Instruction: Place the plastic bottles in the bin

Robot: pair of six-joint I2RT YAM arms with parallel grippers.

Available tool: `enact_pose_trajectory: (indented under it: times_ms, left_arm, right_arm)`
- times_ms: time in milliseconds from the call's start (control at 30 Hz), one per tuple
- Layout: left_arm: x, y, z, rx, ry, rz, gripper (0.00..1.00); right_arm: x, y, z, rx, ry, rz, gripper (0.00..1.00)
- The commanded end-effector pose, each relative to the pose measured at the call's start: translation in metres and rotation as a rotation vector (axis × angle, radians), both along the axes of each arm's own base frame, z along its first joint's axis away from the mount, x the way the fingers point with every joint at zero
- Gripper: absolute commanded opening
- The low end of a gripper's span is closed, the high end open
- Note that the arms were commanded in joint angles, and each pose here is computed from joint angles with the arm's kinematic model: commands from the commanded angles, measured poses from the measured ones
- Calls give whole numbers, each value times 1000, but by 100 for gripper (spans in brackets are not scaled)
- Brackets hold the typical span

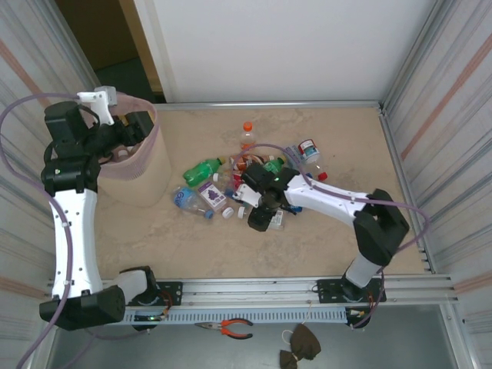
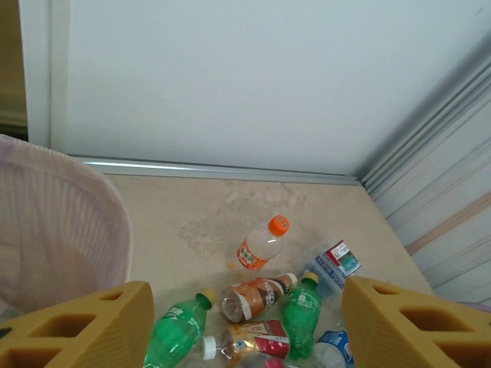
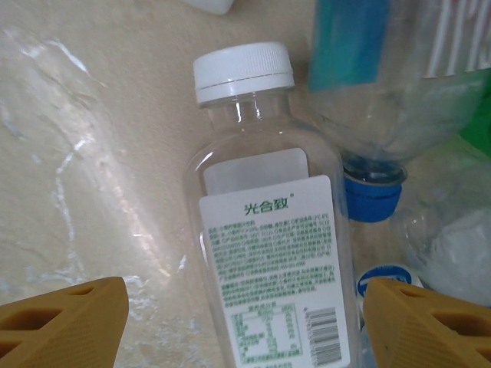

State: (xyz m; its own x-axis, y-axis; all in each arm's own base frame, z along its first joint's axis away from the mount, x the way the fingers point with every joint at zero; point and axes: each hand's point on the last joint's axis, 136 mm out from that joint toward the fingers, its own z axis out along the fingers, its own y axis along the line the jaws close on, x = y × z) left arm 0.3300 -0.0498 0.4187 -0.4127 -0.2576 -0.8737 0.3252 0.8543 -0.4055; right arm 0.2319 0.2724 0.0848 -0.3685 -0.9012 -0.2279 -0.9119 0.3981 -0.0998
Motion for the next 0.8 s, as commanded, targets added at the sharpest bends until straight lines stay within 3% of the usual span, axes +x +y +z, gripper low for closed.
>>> enact_pose_trajectory:
  times_ms: [0, 367, 767]
  left_arm:
    - [-6, -7, 2, -35, -6, -29, 66]
    - [-10, -12, -1, -48, 2, -40, 66]
    - [-8, -14, 0, -58, 1, -47, 66]
  right_arm:
    - [2, -9, -10, -126, 13, 54, 81]
    - [6, -16, -41, -260, 67, 90, 87]
    - [-2, -31, -48, -310, 118, 77, 84]
